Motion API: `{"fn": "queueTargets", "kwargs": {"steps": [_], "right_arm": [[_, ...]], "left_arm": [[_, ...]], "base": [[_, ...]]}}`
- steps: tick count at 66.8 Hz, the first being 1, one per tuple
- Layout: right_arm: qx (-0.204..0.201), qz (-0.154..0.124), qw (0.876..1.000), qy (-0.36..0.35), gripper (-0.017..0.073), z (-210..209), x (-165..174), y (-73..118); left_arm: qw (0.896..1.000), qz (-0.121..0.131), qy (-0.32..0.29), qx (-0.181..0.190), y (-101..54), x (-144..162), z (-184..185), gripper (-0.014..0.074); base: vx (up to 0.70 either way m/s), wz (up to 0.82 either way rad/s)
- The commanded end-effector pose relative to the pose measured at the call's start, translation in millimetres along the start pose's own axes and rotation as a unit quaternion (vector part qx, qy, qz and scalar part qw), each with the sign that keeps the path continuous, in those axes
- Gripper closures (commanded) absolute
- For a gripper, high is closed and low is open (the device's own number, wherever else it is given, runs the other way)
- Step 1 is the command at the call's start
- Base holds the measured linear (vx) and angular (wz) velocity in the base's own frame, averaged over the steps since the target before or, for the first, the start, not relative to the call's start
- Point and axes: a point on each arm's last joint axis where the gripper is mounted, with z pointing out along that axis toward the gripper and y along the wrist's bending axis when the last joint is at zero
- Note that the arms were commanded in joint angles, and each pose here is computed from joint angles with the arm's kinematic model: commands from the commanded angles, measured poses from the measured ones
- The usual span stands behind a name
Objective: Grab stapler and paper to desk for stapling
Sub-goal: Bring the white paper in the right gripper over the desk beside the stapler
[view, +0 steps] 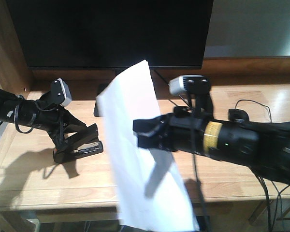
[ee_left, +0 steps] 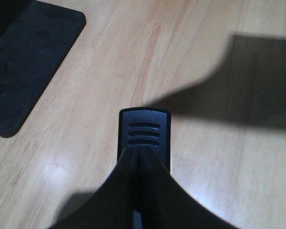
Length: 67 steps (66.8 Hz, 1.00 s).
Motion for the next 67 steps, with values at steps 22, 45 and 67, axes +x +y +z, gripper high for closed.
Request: {"fn": "queueTargets", "kwargs": {"steps": [22, 45, 67], "right_arm": [[0.147, 0.077, 0.985, -0.039, 0.0561, 64.8, 34.1, -72.8], [0.142, -0.001, 0.989, -0.038, 0.0561, 80.1, 31.0, -77.0], [0.123, -0.009, 0.99, -0.073, 0.0561, 86.9, 11.1, -71.2]], "left_arm": [[0.999, 0.006, -0.036, -0.015, 1.6, -23.7, -14.6, 0.0601], [0.999, 0.006, -0.036, -0.015, 1.6, -23.7, -14.6, 0.0601], [0.999, 0.006, -0.036, -0.015, 1.6, -23.7, -14.6, 0.0601]], "base": [[0.0, 0.0], [0.0, 0.0], [0.0, 0.0]]}}
